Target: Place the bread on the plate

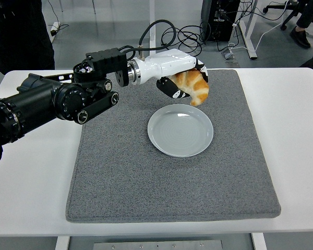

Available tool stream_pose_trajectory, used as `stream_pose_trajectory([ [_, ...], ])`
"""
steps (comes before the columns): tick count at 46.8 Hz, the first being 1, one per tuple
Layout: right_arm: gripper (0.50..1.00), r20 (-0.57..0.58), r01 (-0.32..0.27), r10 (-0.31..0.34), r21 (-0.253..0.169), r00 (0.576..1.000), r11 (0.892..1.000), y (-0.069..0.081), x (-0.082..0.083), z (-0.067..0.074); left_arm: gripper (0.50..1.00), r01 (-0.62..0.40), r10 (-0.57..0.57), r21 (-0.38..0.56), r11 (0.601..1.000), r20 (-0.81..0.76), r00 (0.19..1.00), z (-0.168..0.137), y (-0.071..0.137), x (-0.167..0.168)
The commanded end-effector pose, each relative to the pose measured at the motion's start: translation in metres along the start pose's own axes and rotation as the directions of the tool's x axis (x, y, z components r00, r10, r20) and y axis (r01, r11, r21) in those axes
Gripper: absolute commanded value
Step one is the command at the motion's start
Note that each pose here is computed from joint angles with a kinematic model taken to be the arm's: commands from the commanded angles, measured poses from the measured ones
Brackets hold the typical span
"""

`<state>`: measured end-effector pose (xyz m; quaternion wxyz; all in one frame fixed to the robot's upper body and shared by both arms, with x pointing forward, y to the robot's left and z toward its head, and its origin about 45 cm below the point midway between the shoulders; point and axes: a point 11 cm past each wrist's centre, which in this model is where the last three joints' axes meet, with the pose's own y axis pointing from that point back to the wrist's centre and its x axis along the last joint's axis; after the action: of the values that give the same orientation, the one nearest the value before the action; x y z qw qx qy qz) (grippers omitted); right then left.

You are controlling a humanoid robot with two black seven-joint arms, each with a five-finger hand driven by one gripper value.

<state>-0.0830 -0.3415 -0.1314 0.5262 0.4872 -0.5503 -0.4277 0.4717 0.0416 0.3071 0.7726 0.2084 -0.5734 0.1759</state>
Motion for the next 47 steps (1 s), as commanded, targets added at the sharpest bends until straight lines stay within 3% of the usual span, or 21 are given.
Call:
stream_pose_trajectory([
  [1,1.0,0.001,0.0,0.0,0.0,1.0,1.0,0.0,0.0,0.0,0.5,0.018,-0.018,0.014,1.0,0.003,1.0,-0.005,0.004,-0.015],
  [10,1.0,0.001,0.0,0.0,0.0,1.0,1.0,0.0,0.0,0.0,0.5,0.008,-0.008,0.011,1.0,0.002,1.0,-0.006,0.008,-0.032],
  [27,1.0,0.001,0.0,0.0,0.0,1.0,1.0,0.0,0.0,0.0,0.5,0.092,-0.093,-0.033,0.995,-0.013,0.996,0.001,0.017,-0.081],
  [47,1.0,0.0,0.001,-0.001,0.0,1.0,1.0,0.0,0.0,0.0,0.5,0.087,-0.087,-0.008,0.996,-0.024,0.996,-0.003,0.025,-0.102],
])
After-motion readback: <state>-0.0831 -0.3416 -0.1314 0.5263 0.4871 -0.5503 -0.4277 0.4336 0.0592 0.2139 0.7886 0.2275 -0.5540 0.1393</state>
